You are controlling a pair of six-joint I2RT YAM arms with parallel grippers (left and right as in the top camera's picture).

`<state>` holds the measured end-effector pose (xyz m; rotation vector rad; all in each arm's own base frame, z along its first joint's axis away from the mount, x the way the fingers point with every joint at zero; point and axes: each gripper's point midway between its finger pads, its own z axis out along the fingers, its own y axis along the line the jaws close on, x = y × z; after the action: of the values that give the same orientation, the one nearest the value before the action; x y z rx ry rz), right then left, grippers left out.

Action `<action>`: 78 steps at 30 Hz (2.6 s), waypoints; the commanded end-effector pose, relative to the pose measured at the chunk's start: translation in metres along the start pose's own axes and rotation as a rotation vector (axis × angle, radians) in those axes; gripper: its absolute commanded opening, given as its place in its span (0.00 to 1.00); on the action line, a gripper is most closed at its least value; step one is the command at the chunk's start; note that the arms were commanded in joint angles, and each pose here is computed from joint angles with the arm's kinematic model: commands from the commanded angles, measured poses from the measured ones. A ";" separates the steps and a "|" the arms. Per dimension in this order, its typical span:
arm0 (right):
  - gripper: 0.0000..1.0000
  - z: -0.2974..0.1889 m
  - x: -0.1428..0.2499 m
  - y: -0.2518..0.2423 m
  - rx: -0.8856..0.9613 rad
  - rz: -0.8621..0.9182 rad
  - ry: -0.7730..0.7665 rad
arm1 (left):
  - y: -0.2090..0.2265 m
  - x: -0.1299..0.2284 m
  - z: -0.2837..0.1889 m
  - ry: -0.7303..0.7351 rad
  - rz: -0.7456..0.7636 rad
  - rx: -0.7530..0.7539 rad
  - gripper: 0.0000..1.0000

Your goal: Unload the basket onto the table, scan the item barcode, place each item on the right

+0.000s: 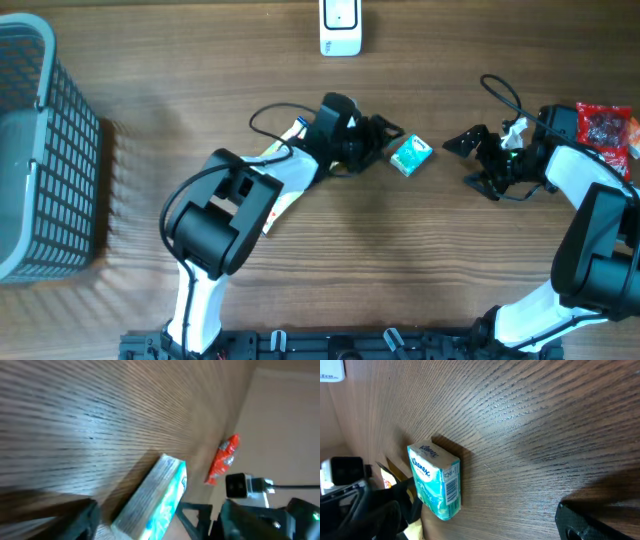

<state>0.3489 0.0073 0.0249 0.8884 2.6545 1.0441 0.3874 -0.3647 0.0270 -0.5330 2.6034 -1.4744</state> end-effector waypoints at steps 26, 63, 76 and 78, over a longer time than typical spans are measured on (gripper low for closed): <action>1.00 0.003 0.000 -0.012 0.060 -0.011 0.001 | 0.056 0.033 0.026 -0.014 0.079 -0.173 0.04; 1.00 -0.001 0.027 0.056 -0.342 -0.413 0.091 | -0.005 0.053 -0.103 0.848 -0.647 0.124 0.04; 0.97 -0.031 0.053 0.101 -0.736 -0.726 0.056 | -0.040 0.014 -0.150 0.723 -0.593 0.222 0.04; 1.00 -0.022 0.046 0.092 -0.641 -0.556 0.105 | -0.044 0.010 -0.148 0.696 -0.542 0.241 0.04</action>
<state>0.3469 0.0755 0.1176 -0.2840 2.0378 1.5258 0.3505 -0.2672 0.1296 -0.9795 2.8370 -2.4991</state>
